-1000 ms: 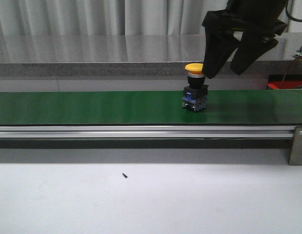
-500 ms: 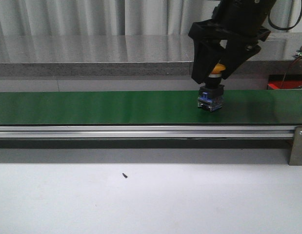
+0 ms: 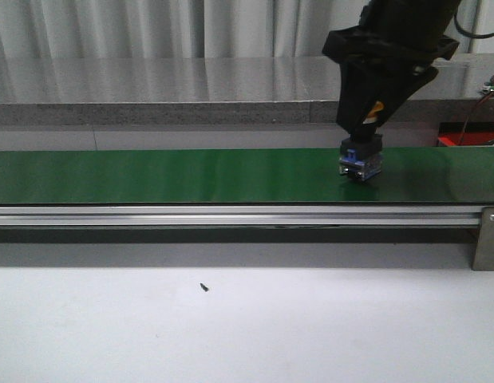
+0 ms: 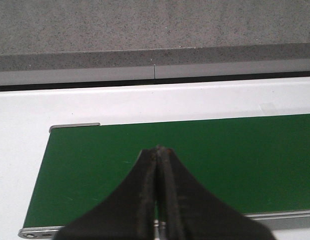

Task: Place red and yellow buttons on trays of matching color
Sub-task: 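Carry the yellow button into the yellow tray and open the right gripper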

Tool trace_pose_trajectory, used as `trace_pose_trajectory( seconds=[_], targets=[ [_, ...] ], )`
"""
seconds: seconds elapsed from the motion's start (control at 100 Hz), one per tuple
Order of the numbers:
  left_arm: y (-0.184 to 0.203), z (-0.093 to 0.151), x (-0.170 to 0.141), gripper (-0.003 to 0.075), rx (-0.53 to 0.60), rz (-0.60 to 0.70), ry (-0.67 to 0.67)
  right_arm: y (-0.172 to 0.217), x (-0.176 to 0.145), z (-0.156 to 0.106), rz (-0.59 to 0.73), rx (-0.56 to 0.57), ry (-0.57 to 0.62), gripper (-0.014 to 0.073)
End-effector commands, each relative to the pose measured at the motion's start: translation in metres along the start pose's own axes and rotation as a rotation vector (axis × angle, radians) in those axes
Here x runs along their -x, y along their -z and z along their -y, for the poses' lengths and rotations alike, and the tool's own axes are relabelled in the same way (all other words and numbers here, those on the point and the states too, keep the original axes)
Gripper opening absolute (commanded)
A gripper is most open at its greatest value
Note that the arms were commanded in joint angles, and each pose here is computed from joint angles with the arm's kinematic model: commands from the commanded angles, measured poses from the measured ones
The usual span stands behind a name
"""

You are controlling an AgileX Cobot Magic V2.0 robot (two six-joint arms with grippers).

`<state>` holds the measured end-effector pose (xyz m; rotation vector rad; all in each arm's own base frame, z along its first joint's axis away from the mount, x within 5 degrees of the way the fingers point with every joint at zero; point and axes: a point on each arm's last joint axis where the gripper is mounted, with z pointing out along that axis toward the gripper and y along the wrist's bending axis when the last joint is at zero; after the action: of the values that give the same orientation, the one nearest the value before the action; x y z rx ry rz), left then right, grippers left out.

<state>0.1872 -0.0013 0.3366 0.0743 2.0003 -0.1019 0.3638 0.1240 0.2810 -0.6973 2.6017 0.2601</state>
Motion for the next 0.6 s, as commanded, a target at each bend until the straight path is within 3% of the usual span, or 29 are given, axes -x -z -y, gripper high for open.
trace_pose_trajectory(
  seconds=[0.0,0.3,0.59],
  targets=[
    [0.007,0.0,0.016,-0.002,0.019,0.105,0.012,0.049,0.005,0.005,0.113,-0.032,-0.022,0.0215],
    [0.007,0.0,0.016,-0.002,0.018,0.103,0.012,0.129,-0.033,0.039,0.165,-0.092,-0.169,0.0215],
    [0.007,0.0,0.016,-0.002,0.016,0.099,0.012,0.179,-0.106,0.09,0.194,-0.26,-0.443,0.0215]
  ],
)
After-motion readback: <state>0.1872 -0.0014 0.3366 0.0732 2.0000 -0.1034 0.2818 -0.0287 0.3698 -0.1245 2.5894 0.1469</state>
